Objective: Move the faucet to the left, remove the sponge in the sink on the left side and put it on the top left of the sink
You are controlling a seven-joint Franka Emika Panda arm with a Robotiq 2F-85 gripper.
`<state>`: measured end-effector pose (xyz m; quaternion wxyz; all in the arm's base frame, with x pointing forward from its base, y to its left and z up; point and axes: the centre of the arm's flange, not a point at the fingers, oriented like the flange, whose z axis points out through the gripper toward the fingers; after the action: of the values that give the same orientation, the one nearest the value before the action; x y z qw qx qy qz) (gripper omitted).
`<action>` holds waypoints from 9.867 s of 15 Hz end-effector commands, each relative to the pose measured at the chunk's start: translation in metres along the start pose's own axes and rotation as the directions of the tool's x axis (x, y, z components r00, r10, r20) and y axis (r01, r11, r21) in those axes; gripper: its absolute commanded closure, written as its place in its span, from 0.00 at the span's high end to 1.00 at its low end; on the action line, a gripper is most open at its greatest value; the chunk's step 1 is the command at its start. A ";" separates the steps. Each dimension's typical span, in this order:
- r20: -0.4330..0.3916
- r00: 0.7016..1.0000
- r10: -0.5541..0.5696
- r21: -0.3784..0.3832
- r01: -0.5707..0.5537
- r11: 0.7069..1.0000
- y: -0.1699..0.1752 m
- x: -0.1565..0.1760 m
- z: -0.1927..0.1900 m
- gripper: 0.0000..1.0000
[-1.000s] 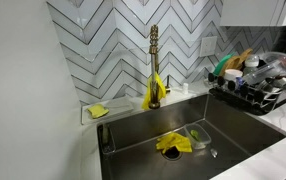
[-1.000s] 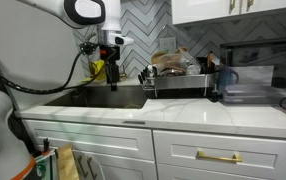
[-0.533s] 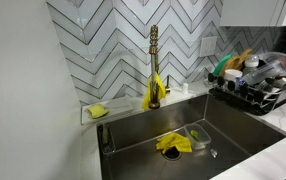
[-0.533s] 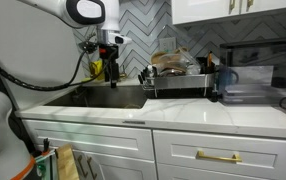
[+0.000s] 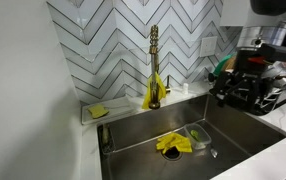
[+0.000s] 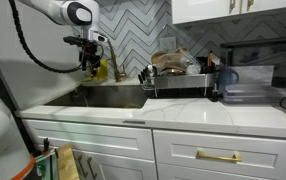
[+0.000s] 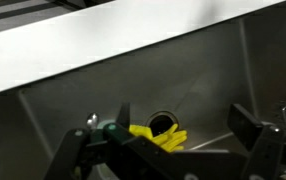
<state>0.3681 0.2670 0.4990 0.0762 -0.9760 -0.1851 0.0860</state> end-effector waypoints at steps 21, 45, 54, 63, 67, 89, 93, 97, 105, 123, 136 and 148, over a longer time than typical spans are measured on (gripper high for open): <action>0.063 0.920 -0.387 0.186 0.370 0.910 -0.175 0.072 -0.014 1.00; 0.278 0.931 -0.237 0.297 0.152 0.943 -0.362 0.064 0.038 1.00; 0.326 0.920 -0.219 0.242 0.142 0.960 -0.373 0.063 0.057 1.00; 0.264 0.942 -0.208 -0.032 0.224 0.974 -0.383 0.074 0.117 1.00; 0.271 0.940 -0.208 -0.007 0.218 0.976 -0.375 0.067 0.120 1.00; -0.127 0.944 -0.304 -0.107 0.291 0.951 -0.380 0.129 0.174 1.00; -0.192 0.938 -0.287 -0.028 0.288 0.957 -0.384 0.142 0.189 1.00; -0.203 0.939 -0.276 0.005 0.283 0.959 -0.385 0.148 0.204 1.00; -0.193 0.944 -0.269 0.046 0.283 0.958 -0.383 0.159 0.220 0.50; -0.172 0.945 -0.279 0.095 0.298 0.950 -0.379 0.172 0.223 0.02; -0.069 0.954 -0.291 0.088 0.296 0.951 -0.384 0.155 0.168 0.03; -0.160 0.961 -0.227 0.004 0.230 0.973 -0.397 0.118 0.094 0.03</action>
<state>0.3232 0.6888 0.4480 0.1213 -0.9421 -0.3106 0.0372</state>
